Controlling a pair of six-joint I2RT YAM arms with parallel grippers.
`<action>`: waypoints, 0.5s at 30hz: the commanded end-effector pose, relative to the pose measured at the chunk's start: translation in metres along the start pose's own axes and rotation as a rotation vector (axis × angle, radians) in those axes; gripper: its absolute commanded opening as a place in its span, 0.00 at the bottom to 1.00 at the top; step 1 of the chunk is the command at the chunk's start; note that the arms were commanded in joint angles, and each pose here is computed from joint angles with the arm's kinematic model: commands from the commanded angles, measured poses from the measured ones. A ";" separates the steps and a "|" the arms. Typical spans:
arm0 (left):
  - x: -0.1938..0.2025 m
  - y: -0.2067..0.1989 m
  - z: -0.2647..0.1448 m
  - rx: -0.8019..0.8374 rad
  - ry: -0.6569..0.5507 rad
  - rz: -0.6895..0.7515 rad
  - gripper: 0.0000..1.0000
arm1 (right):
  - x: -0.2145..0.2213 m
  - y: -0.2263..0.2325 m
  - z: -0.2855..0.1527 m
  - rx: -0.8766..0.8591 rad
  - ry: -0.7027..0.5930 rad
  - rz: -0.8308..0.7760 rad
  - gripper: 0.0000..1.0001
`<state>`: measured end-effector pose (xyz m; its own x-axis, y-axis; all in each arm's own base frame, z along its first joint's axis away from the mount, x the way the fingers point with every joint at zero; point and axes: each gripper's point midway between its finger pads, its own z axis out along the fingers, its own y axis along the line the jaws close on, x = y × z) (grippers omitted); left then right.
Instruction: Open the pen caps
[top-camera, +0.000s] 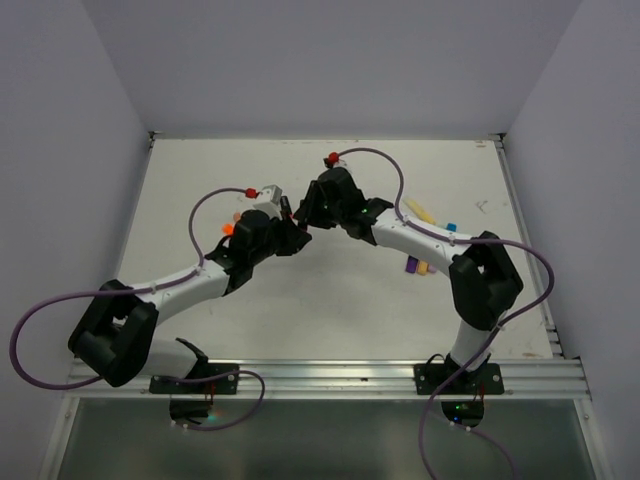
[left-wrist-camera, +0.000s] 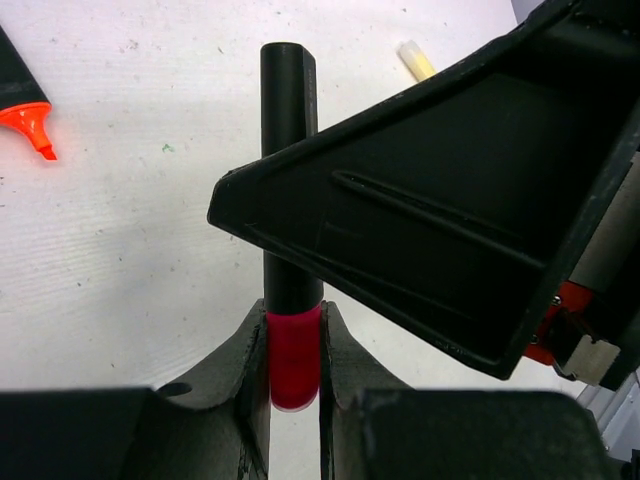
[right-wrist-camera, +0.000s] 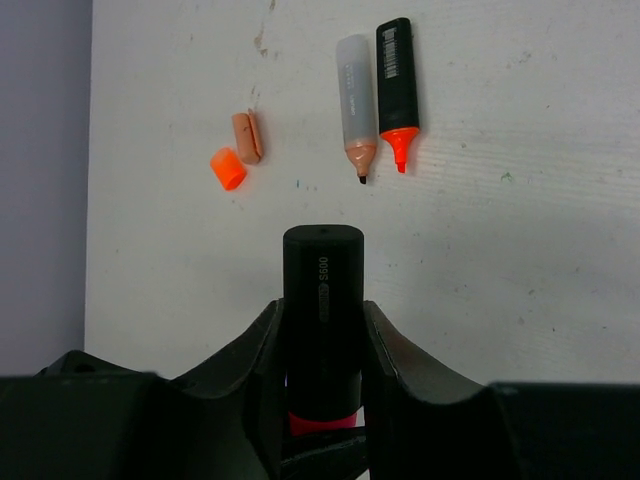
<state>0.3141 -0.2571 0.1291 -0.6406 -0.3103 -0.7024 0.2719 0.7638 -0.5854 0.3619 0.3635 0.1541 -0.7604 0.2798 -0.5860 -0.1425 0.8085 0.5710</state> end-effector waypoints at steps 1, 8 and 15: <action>-0.019 -0.028 -0.011 0.118 -0.076 0.051 0.00 | -0.018 0.017 0.005 -0.042 -0.088 0.015 0.00; -0.007 -0.027 -0.014 0.145 -0.045 0.066 0.00 | -0.092 0.020 0.007 -0.007 -0.309 0.031 0.00; -0.003 -0.021 -0.018 0.129 -0.037 0.086 0.00 | -0.176 -0.006 0.012 0.012 -0.432 0.131 0.00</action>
<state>0.3357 -0.2355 0.1482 -0.5156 -0.3715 -0.7722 0.2669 0.7867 -0.5567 0.3942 0.3805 0.1768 -0.7446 0.3117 -0.5903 -0.1506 0.7831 0.6034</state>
